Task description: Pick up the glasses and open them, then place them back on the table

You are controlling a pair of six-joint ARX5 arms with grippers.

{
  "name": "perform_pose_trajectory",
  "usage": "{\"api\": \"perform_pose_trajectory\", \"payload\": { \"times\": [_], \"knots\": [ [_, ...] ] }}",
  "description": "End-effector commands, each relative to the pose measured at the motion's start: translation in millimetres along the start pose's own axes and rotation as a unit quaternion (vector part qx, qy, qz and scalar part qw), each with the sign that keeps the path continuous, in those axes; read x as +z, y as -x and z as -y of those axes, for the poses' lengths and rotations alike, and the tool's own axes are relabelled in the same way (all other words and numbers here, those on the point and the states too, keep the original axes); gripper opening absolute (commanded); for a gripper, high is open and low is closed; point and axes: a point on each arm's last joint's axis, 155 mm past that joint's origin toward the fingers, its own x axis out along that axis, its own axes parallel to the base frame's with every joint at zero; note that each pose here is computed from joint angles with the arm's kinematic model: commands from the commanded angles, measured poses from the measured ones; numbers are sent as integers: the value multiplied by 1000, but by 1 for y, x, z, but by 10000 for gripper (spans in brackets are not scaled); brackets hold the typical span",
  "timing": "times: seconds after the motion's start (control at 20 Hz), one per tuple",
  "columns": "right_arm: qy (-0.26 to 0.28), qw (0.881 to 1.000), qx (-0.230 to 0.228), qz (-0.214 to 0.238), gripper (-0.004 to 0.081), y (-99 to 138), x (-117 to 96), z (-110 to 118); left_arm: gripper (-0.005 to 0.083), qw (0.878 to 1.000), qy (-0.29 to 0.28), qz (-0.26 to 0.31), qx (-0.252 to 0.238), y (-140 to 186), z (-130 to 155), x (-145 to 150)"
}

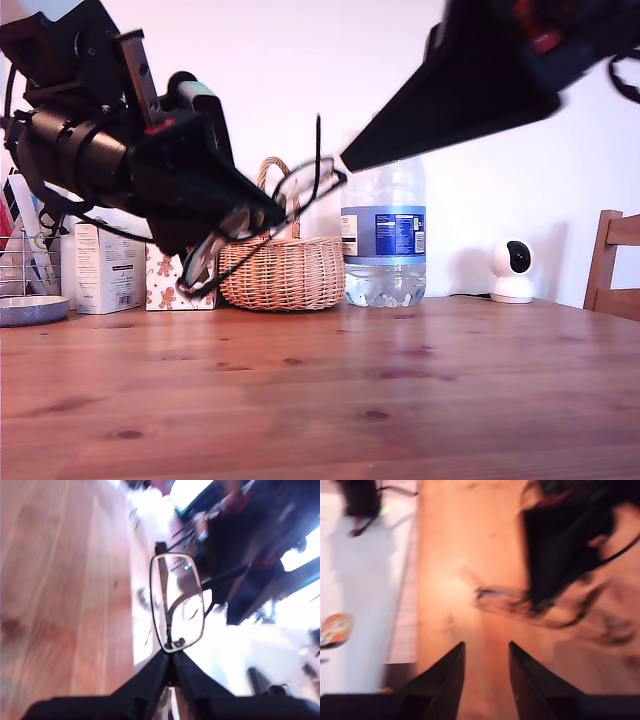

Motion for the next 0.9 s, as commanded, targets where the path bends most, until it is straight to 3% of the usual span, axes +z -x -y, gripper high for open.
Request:
{"api": "perform_pose_trajectory", "payload": {
  "times": [0.0, 0.2, 0.4, 0.7, 0.85],
  "knots": [
    [13, 1000, -26, 5, 318, 0, 7, 12, -21, 1000, -4, -15, -2, -8, 0, -4],
    [18, 998, -55, 14, 323, 3, 10, 27, -21, 999, -23, -33, -2, -16, 2, -9],
    [21, 999, -38, 23, 303, 3, 13, 21, -21, 999, -33, -36, -1, -17, 2, -10],
    [31, 999, -20, 33, 174, 2, 17, 14, -21, 999, -32, -38, -2, -18, 2, -11],
    [30, 999, -20, 32, 171, 2, 16, 13, -21, 999, -35, -40, -4, -20, 4, -11]
  ]
}}
